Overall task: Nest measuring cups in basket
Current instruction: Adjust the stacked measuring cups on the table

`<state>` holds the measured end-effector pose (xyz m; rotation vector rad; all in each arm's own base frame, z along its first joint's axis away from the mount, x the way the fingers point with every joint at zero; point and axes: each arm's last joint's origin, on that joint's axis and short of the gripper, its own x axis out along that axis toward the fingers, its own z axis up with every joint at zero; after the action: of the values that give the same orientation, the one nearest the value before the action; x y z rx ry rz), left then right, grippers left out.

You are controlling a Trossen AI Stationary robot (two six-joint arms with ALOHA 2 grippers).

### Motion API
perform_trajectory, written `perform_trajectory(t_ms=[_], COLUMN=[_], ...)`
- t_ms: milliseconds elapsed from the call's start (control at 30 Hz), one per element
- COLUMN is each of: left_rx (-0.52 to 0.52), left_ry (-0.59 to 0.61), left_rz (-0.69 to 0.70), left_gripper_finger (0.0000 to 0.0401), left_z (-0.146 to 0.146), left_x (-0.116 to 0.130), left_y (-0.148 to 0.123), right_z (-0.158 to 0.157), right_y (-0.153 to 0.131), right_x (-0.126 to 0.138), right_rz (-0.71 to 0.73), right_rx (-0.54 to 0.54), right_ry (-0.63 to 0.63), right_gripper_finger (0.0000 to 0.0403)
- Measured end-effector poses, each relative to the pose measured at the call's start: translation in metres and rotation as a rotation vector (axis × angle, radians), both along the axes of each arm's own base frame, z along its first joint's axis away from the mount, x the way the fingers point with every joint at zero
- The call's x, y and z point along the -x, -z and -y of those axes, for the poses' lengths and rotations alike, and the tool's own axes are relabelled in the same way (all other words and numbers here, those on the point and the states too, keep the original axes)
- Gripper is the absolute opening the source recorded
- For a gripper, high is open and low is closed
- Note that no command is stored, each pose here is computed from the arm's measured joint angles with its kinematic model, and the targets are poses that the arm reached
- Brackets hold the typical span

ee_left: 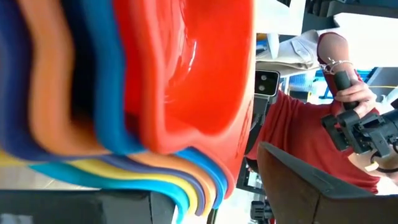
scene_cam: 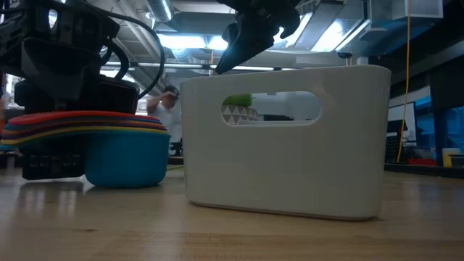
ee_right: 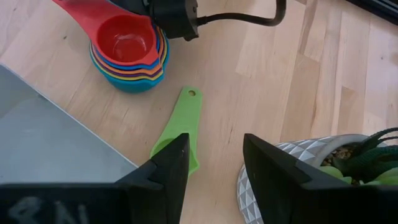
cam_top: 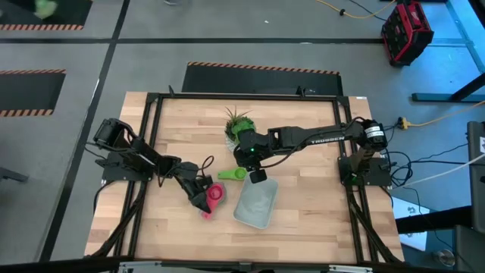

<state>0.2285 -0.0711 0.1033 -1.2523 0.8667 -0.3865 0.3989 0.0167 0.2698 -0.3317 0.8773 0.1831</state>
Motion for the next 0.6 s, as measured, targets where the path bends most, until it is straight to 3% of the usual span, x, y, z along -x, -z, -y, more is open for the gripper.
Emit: perform_trajectory(t_ms=[600], left_rx=[0.022], left_ry=[0.004], left_rz=[-0.001], left_gripper_finger=[0.0199], left_z=[-0.0065], left_x=[0.0002], left_y=[0.0], right_z=[-0.0001], right_y=[0.0], right_x=[0.0], right_rz=[0.0], right_rx=[0.0], right_ry=[0.0], right_gripper_finger=[0.0156])
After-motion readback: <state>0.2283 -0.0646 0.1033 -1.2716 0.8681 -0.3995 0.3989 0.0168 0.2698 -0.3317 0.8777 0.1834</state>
